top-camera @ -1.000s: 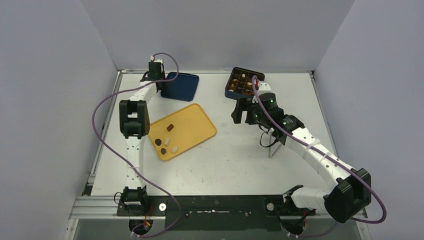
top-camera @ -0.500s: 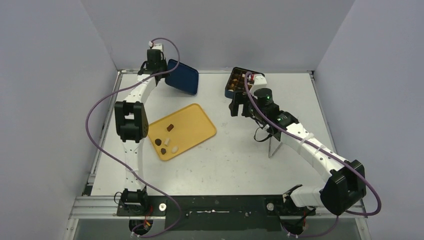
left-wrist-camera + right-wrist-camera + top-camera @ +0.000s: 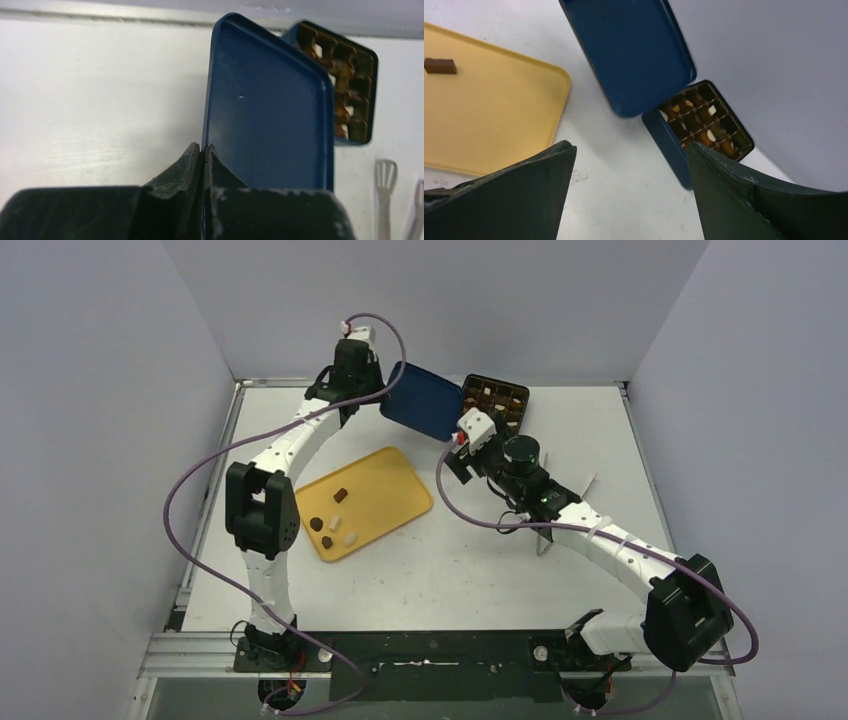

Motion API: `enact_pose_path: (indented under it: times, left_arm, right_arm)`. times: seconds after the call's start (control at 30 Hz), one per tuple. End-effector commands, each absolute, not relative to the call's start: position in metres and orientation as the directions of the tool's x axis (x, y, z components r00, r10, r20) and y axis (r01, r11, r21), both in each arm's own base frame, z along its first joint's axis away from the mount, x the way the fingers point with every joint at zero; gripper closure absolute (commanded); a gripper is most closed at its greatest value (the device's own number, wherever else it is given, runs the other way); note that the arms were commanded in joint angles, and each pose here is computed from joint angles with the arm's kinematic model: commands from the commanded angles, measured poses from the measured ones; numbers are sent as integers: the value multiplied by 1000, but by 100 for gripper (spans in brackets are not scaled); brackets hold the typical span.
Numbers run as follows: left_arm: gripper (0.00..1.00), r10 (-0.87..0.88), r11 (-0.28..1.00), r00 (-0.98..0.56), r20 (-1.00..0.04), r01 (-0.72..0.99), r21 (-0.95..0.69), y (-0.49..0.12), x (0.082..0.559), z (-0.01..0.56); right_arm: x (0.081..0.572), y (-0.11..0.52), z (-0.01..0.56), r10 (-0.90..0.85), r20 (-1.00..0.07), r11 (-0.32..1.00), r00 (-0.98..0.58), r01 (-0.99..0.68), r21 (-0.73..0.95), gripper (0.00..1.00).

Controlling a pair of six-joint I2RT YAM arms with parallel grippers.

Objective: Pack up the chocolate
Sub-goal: Pick up the box lid from the center of the board.

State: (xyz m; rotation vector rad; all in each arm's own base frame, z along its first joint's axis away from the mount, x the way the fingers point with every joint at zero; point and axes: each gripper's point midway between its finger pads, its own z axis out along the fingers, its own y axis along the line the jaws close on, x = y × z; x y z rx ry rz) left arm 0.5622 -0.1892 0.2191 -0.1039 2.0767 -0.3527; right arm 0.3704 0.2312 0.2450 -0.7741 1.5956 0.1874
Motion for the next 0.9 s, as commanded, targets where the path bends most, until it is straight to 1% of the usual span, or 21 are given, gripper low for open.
enact_pose_path:
  times: [0.0,0.07,0.2,0.33,0.53,0.63,0.77,0.87]
  left_arm:
    - [100,-319,897,-478,-818,126,-423,-209,531,272]
    - [100,-344,875,-483,-805,144,-461,-214,519,284]
    - [100,-352,862,-464,-813,178,-475,-215,501,308]
    - [100,-346,858,-466,-814,194,-476,-215,489,317]
    - [100,-354,846,-462,-813,213,-489,-216,480,332]
    - [100,-358,839,-468,-808,219,-499,-220,471,329]
    - [100,-366,823,-482,-796,232,-519,-224,462,328]
    - [100,-369,821,-487,-792,228,-523,-223,460,326]
  right_arm:
    - [368,238,311,-424,-798,666,429,-449,-596,17]
    - [365,239,306,-462,-741,617,487,-423,-663,16]
    - [350,252,277,-514,-677,458,527,-499,-736,15]
    - [339,256,275,-504,-631,424,589,-467,-776,12]
    - [354,258,264,-629,-538,362,561,-402,-841,11]
    - [361,256,263,-684,-476,333,553,-344,-878,14]
    - [363,261,259,-720,-380,257,580,-286,-923,22]
    - [367,261,262,-740,-352,250,573,-251,-935,33]
